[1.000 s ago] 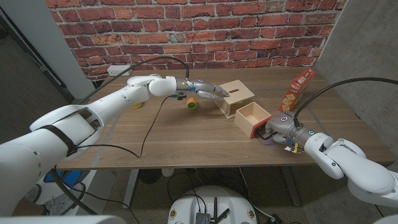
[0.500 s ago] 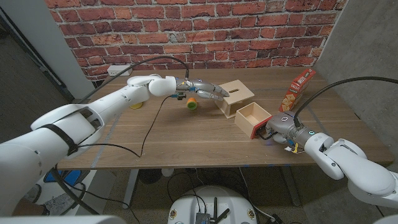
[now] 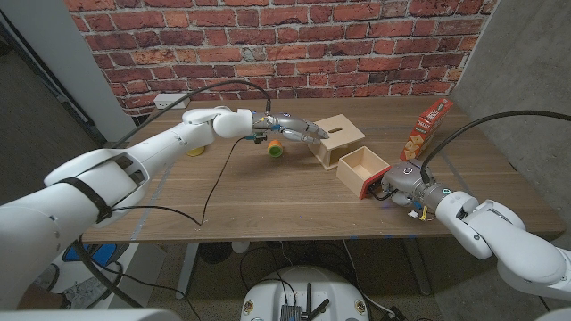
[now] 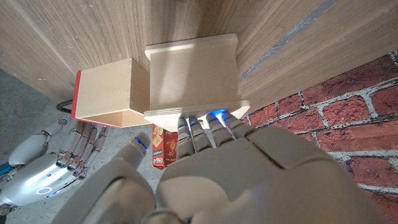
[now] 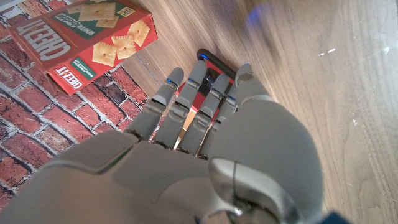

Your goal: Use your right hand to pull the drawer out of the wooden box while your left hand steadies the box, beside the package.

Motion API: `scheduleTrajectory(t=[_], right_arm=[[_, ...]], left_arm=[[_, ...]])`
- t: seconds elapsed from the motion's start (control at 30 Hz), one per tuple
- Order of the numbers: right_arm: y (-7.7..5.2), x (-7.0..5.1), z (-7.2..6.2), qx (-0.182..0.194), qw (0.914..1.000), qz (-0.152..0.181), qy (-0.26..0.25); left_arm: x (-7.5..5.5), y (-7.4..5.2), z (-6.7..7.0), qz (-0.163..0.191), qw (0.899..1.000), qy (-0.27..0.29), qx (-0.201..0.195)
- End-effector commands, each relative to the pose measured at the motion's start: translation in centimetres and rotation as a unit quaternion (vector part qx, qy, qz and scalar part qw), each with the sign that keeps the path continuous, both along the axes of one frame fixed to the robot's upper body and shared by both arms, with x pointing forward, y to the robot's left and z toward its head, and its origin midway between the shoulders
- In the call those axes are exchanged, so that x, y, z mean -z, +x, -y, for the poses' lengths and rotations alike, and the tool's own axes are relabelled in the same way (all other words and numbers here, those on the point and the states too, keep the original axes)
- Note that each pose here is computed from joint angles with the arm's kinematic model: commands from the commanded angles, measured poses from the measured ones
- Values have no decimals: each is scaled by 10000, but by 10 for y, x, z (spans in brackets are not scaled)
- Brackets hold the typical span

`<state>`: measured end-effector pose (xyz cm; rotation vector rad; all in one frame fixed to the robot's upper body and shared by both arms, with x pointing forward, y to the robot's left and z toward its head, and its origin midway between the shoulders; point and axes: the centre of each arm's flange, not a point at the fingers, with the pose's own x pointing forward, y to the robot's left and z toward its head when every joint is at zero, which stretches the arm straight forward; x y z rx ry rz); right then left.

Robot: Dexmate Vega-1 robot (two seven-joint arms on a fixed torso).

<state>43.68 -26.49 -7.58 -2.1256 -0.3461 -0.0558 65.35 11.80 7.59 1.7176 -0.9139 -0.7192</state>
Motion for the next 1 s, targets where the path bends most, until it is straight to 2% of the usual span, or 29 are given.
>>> scheduleTrajectory(t=[0.03, 0.4, 1.0], right_arm=[[0, 1, -1, 79, 9999, -26, -84], [0, 0, 1, 50, 9993, -359, -73], [-7, -5, 8, 67, 9994, -326, 106]], left_arm=[[-2, 1, 1, 18, 10000, 0, 7], [-3, 3, 1, 18, 10000, -7, -7], [-9, -1, 5, 123, 9999, -82, 77]])
